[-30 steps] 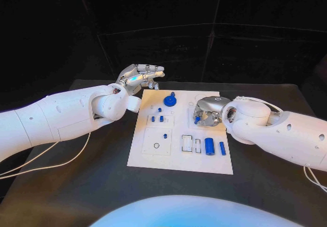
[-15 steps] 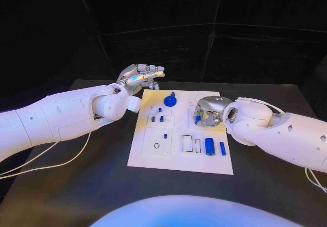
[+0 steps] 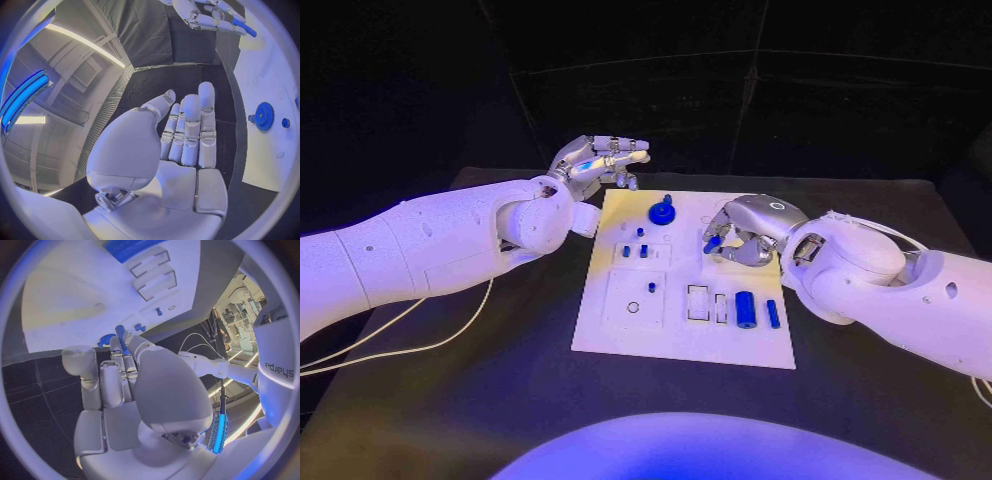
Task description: Assemble the parts on the task board
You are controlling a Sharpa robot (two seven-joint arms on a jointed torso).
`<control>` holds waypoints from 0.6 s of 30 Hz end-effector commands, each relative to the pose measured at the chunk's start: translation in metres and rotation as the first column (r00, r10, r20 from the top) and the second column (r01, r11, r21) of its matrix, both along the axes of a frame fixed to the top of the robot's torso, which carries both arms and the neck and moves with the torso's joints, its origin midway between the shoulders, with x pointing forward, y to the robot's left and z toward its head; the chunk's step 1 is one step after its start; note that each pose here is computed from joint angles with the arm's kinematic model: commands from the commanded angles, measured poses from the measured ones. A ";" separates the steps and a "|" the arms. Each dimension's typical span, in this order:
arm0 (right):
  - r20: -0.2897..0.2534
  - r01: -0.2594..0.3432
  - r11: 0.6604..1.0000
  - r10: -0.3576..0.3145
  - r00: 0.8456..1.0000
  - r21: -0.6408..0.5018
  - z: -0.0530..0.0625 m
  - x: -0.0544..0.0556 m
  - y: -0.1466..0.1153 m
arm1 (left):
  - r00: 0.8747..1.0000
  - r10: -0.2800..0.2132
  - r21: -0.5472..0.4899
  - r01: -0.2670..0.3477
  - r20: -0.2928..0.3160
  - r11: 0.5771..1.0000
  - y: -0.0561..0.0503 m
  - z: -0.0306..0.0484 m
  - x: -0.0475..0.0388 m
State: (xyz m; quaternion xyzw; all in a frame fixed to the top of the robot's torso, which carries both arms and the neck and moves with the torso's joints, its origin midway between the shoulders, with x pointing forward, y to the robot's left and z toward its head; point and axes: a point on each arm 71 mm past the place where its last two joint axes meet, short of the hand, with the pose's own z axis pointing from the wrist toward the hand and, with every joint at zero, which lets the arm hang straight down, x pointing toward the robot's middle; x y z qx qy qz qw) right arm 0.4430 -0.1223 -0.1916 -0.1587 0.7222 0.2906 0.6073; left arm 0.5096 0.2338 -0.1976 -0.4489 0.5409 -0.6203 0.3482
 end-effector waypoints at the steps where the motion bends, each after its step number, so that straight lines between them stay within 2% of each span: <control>1: 0.027 -0.041 0.997 0.040 0.999 0.071 0.009 -0.009 0.015 | 1.000 -0.008 -0.009 0.009 0.005 1.000 -0.001 0.0016 0.0004; 6: 0.003 -0.125 0.988 0.125 0.992 0.094 0.011 -0.021 0.047 | 1.000 -0.011 -0.010 0.011 0.006 1.000 -0.003 0.0015 0.0008; 13: -0.071 -0.244 0.967 0.249 0.966 0.077 -0.011 -0.041 0.085 | 1.000 -0.014 -0.012 0.015 0.006 1.000 -0.005 0.0013 0.0015; 18: -0.118 -0.276 0.959 0.281 0.952 0.057 -0.026 -0.046 0.098 | 1.000 -0.013 -0.012 0.013 0.008 1.000 -0.006 0.0012 0.0018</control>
